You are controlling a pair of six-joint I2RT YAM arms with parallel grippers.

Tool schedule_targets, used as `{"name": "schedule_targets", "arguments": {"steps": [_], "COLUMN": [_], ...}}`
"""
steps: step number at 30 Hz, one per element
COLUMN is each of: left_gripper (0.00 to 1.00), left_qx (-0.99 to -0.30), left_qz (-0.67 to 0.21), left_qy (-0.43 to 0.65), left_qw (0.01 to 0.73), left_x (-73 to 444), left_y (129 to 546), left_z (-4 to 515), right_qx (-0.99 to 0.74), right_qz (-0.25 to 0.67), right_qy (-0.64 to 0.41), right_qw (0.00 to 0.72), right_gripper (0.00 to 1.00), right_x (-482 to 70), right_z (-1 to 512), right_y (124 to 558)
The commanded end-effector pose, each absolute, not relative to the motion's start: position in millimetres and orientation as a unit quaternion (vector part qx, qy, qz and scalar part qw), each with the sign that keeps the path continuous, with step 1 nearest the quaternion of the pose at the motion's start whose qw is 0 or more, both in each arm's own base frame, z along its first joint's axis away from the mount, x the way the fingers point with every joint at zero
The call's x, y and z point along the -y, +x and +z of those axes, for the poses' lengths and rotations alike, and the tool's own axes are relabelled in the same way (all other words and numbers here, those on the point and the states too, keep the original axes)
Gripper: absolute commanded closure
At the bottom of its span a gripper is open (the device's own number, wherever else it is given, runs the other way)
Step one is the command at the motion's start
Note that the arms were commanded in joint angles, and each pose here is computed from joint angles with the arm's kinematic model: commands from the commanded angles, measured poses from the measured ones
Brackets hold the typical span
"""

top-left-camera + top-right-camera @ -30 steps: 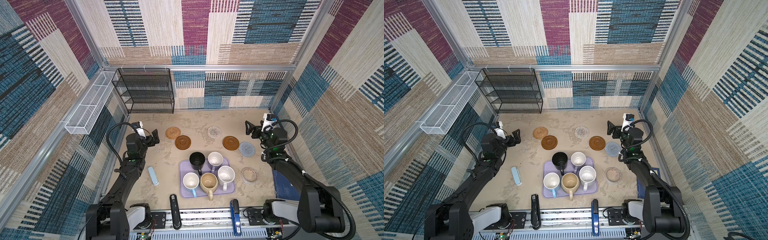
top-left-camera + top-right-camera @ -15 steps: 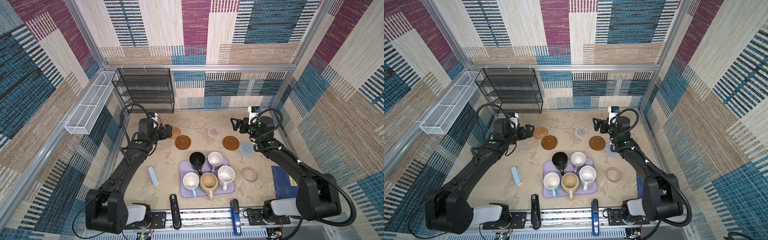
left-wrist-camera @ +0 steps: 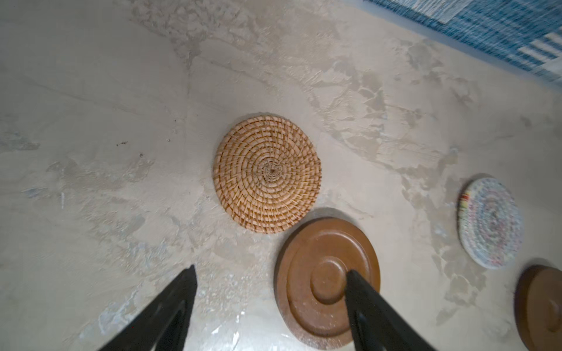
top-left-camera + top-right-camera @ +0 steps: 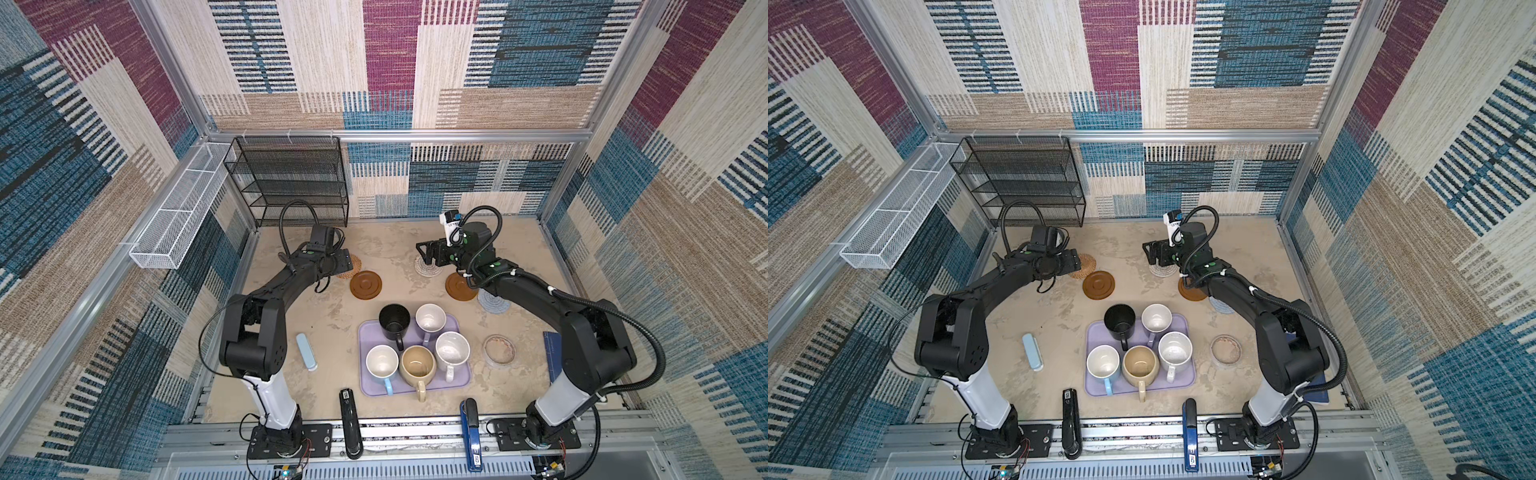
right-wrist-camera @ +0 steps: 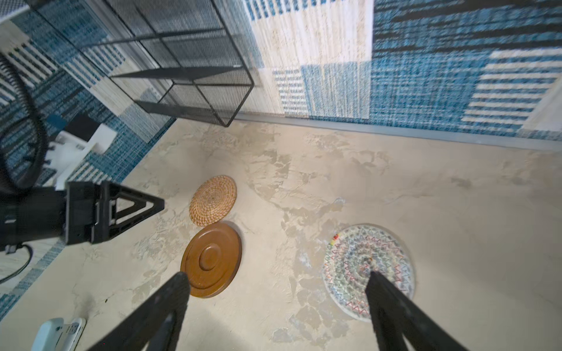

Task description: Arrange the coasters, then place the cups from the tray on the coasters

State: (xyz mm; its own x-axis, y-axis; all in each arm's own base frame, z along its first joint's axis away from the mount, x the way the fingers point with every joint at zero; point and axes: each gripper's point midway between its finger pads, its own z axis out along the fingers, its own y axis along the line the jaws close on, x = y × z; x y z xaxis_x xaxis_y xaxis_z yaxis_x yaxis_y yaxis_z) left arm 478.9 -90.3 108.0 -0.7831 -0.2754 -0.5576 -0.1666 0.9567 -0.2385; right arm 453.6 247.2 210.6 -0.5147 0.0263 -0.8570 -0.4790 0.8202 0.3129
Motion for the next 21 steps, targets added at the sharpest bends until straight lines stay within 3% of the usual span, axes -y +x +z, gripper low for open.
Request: {"name": "schedule_targets", "arguments": {"steps": [1,7,21], "left_gripper": [0.25,0.31,0.38], "left_qx": [-0.944,-0.951,-0.965], "left_qz": [-0.062,-0.005,0.021], "left_qy": [-0.143,-0.154,-0.145], "left_qw": [0.290,0.268,0.219], "left_x": [83,71,71], "left_y": [487,507,514], "left_z": [94,77,34], "right_qx": [-0.832,-0.841,-0.847], "right_qz": [0.265,0.261,0.272], "right_qy": [-0.156,-0.177,-0.207], "right_qw": [0.461,0.440,0.407], "right_gripper": [0.09,0.10,0.14], "right_x": [-265,-288,-320], "right_z": [203,189,162], "right_y": [454,460,461]}}
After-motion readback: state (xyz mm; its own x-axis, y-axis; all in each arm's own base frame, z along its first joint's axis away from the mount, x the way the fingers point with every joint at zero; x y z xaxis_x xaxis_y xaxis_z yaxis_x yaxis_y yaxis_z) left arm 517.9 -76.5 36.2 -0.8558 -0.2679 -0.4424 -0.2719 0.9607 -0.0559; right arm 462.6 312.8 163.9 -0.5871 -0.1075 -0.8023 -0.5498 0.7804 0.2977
